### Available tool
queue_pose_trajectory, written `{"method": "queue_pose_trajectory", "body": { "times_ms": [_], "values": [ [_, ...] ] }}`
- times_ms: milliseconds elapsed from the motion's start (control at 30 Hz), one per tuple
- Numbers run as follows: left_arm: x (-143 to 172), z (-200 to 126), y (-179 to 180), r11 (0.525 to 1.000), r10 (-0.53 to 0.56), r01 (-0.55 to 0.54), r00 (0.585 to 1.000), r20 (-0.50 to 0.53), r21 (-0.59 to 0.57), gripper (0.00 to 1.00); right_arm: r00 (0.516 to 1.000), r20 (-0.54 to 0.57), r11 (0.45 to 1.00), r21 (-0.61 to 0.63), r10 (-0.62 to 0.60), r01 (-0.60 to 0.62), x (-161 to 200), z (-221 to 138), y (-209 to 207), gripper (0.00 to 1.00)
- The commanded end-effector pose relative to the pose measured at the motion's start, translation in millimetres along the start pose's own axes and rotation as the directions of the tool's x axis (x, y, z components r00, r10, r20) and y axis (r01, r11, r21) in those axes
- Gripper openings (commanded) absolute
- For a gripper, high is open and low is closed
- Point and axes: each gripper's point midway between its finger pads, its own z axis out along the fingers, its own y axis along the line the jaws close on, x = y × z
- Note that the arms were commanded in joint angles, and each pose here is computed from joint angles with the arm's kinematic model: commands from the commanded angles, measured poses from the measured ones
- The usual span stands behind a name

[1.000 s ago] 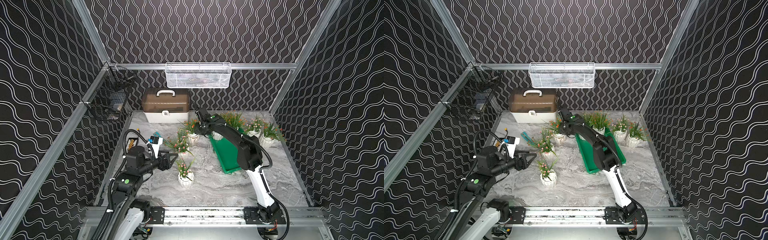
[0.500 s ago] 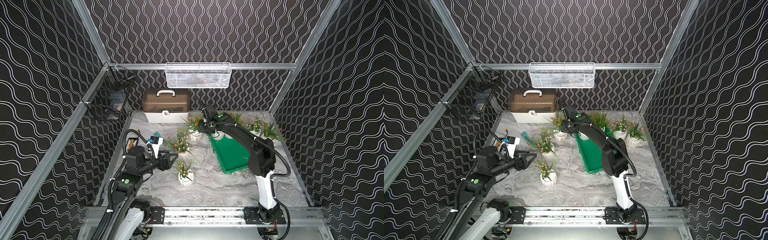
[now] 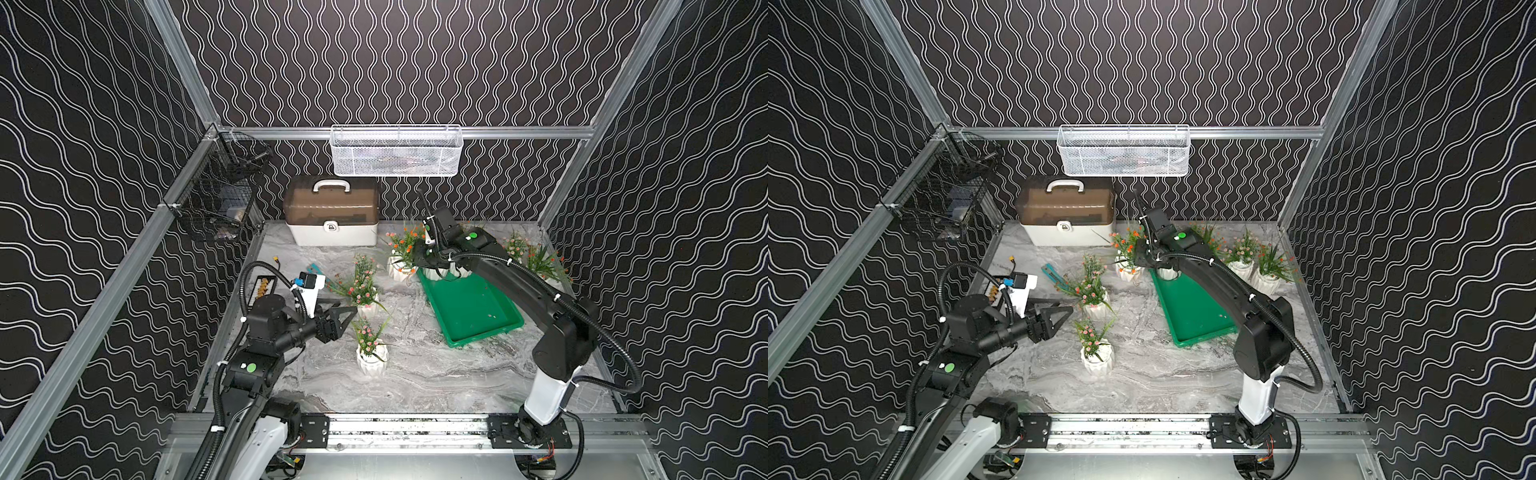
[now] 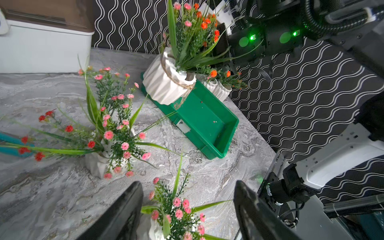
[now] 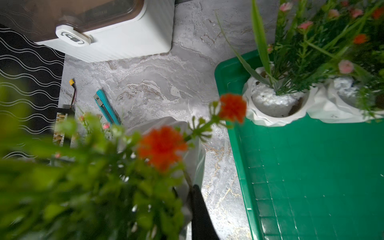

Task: Put the potted gypsophila into the storage box
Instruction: Place the baby's breath potted plant at the storage box.

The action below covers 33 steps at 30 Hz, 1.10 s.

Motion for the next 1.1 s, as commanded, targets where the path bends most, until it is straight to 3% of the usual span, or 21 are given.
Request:
{"method": "queue_pose_trajectory", "body": {
  "times_ms": [0, 267, 700, 1067],
  "values": [
    [-10, 0, -14, 0.996, 0.024, -0.027, 0.999, 0.038, 0.082, 0.73, 0.999, 0.048, 1.0, -0.003, -0.011, 0.011, -5, -16, -3, 0.04],
    [-8, 1, -34, 0.981, 0.024, -0.031, 0.999, 0.039, 0.19, 0.72, 0.997, 0.07, 0.998, 0.052, 0.028, -0.032, 13, -42, -40, 0.04],
    [24, 14, -50, 0.98, 0.086, -0.069, 0.992, -0.088, 0.185, 0.7, 0.99, 0.086, 0.982, 0.147, 0.109, -0.121, 33, -70, -106, 0.04],
    [40, 16, -49, 0.984, 0.148, -0.131, 0.978, -0.147, 0.117, 0.7, 0.983, 0.056, 0.957, 0.225, 0.176, -0.184, 38, -60, -152, 0.04]
  ]
}}
